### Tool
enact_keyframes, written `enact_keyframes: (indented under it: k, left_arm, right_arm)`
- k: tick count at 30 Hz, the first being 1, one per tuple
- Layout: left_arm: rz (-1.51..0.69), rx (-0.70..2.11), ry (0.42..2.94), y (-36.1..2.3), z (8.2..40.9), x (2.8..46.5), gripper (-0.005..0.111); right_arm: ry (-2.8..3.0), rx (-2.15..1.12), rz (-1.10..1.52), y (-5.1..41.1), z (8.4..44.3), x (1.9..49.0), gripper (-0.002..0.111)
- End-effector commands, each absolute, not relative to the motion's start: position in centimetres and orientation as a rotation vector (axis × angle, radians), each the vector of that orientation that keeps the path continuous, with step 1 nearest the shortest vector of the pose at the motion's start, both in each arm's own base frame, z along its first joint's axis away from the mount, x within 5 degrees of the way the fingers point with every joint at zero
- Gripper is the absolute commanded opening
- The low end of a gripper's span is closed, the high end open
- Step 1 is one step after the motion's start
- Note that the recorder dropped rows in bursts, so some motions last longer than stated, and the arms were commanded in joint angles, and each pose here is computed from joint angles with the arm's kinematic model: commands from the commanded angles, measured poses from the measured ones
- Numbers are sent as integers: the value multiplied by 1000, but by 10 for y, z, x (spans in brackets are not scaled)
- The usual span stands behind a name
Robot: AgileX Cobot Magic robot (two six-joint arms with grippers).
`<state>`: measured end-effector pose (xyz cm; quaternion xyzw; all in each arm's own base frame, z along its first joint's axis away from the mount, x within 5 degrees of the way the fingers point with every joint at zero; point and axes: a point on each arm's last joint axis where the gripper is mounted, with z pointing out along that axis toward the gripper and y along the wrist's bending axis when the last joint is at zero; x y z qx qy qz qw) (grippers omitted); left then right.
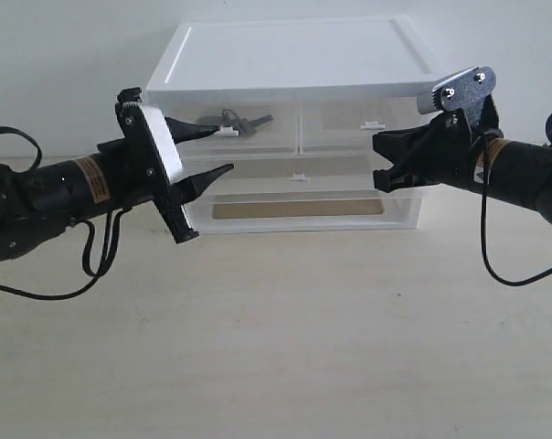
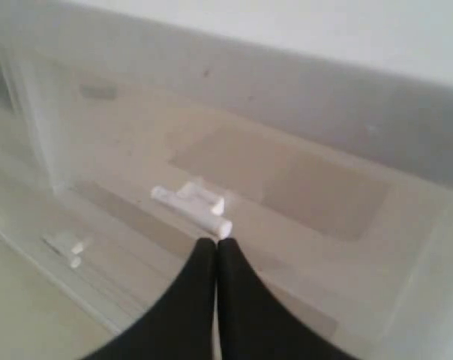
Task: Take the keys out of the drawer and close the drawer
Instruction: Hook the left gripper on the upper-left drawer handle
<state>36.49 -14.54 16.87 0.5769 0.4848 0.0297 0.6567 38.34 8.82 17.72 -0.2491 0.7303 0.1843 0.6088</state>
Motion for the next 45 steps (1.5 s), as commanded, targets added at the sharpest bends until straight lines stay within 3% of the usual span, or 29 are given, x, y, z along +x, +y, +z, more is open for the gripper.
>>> enact_keyframes:
  k: [1,6,8,15,33,45]
  left_arm:
    - [266,1264,982,-144,163,373,45]
    - [305,1264,949,-148,158,384,45]
    - [302,1269,947,-149,154,388,40]
    - [323,1286,919,-150,154,388,4]
    - [326,1401,969,-164,164,370,4]
    - [341,1458,931,-166,176,329,4]
  right_arm:
    - [1702,-425,397,76,184,396,0]
    - [1708,-425,393,76,184,396,0]
    - [1708,-425,393,76,184,396,0]
    - [1708,-425,393,76,184,396,0]
    - [1713,-433,382,76,183,396,0]
    - [1717,-433,380,76,183,396,0]
